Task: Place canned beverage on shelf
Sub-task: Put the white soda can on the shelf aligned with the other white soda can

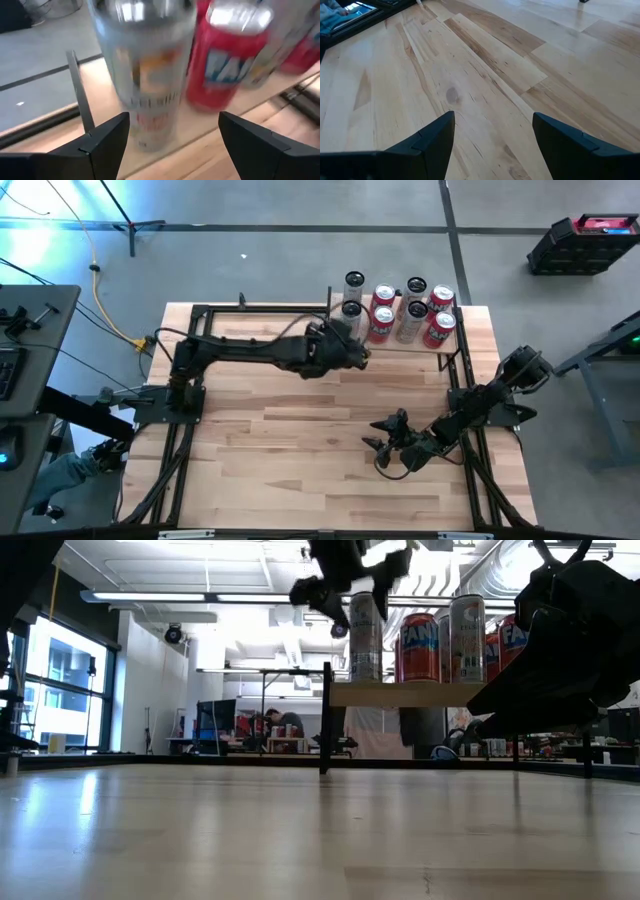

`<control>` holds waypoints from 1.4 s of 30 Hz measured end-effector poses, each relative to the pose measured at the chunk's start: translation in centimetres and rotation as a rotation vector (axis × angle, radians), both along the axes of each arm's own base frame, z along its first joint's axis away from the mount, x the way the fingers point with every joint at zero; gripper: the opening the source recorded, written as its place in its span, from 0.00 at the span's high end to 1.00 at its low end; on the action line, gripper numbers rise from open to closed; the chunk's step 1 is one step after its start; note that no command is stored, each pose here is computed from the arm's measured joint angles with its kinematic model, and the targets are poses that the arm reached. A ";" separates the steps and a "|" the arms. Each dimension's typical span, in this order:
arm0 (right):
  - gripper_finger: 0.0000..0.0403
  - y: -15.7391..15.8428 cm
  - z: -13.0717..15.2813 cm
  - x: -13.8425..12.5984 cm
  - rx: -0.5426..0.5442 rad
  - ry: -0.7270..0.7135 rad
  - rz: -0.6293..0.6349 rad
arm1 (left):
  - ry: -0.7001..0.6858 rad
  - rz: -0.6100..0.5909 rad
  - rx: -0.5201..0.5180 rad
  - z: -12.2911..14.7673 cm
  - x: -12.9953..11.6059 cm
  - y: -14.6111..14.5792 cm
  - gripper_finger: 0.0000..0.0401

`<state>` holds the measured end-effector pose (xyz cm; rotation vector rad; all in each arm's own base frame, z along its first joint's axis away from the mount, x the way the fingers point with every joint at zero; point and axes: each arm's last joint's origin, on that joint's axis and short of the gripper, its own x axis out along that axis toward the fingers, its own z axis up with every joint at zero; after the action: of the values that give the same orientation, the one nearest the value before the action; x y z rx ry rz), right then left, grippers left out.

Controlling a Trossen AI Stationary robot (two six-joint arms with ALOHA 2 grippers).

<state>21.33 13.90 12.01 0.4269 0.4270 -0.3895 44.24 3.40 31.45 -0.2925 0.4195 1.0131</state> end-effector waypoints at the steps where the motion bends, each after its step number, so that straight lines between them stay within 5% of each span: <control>1: 0.37 0.0 0.0 0.0 0.001 -0.001 0.000 | 0.017 0.011 -0.002 -0.7 0.2 0.0 0.26; 9: 0.37 0.0 0.0 0.0 0.007 -0.001 0.002 | 0.053 0.048 -0.008 -3.1 1.1 0.3 0.26; 42: 0.37 0.0 0.0 0.0 -0.001 0.003 0.005 | 0.005 0.119 0.012 -2.7 1.1 3.3 0.26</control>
<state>21.32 13.91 12.01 0.4245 0.4307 -0.3855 45.37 6.74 28.73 -0.3068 0.4045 1.1327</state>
